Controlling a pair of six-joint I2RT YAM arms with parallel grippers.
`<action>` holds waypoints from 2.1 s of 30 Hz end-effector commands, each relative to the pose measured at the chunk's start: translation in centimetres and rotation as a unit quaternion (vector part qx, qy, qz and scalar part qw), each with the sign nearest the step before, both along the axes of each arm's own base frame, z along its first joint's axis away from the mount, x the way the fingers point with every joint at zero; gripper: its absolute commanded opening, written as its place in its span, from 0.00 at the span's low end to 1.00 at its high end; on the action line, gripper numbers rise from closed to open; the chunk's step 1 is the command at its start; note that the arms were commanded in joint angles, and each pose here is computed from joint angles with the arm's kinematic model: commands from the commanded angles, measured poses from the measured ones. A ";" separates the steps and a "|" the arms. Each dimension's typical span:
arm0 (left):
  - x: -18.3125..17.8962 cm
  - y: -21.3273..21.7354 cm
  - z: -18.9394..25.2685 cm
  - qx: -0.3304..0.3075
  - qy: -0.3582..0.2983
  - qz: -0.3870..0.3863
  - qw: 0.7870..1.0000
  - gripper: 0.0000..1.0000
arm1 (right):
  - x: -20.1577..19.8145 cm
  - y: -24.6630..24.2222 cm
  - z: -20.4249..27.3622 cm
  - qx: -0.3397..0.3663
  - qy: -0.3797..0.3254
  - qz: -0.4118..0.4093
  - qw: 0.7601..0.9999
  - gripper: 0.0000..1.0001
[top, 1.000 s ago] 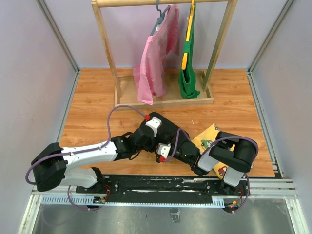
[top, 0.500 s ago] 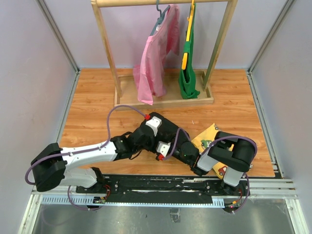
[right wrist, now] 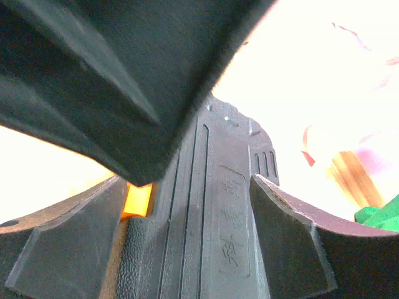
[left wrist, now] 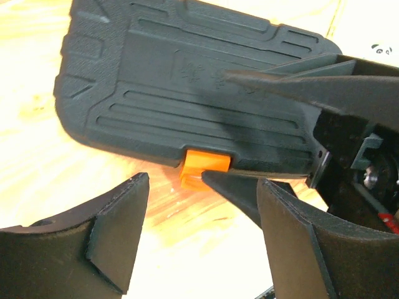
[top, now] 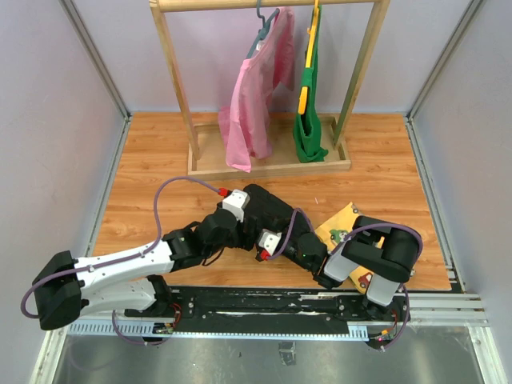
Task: Sort the tools into containers
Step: Close the storage box at the center of the board.
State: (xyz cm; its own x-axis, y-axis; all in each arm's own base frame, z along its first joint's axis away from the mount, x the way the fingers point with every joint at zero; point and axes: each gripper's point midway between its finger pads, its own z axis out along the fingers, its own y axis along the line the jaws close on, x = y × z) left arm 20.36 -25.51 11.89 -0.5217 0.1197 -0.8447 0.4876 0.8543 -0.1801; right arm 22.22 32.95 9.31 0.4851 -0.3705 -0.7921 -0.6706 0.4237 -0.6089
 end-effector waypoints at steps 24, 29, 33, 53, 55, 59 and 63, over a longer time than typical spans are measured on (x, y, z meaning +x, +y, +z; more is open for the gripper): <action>0.2 9.1 -4.9 -0.098 0.097 0.281 0.950 0.74 | 3.8 -11.4 2.6 0.106 0.483 -0.255 0.831 0.87; 1.3 9.0 -5.8 -0.071 0.112 0.282 0.950 0.74 | 3.5 -10.4 2.3 0.133 0.573 -0.212 0.781 0.86; 2.2 7.9 -5.9 -0.069 0.111 0.268 0.955 0.74 | 2.9 -9.6 1.7 0.129 0.612 -0.187 0.758 0.87; 8.7 6.0 -4.2 -0.011 0.051 0.257 0.965 0.75 | -3.2 -10.1 -1.4 0.062 0.681 -0.146 0.715 0.80; 9.2 5.8 -3.9 -0.011 0.044 0.251 0.967 0.75 | -3.8 -9.9 -1.0 0.061 0.680 -0.133 0.718 0.80; 9.6 5.9 -3.4 -0.006 0.037 0.247 0.968 0.75 | -4.4 -10.4 -1.1 0.040 0.683 -0.143 0.715 0.80; 8.7 7.3 -3.1 -0.009 0.044 0.274 0.961 0.75 | -2.8 -12.5 -0.6 0.042 0.640 -0.212 0.737 0.81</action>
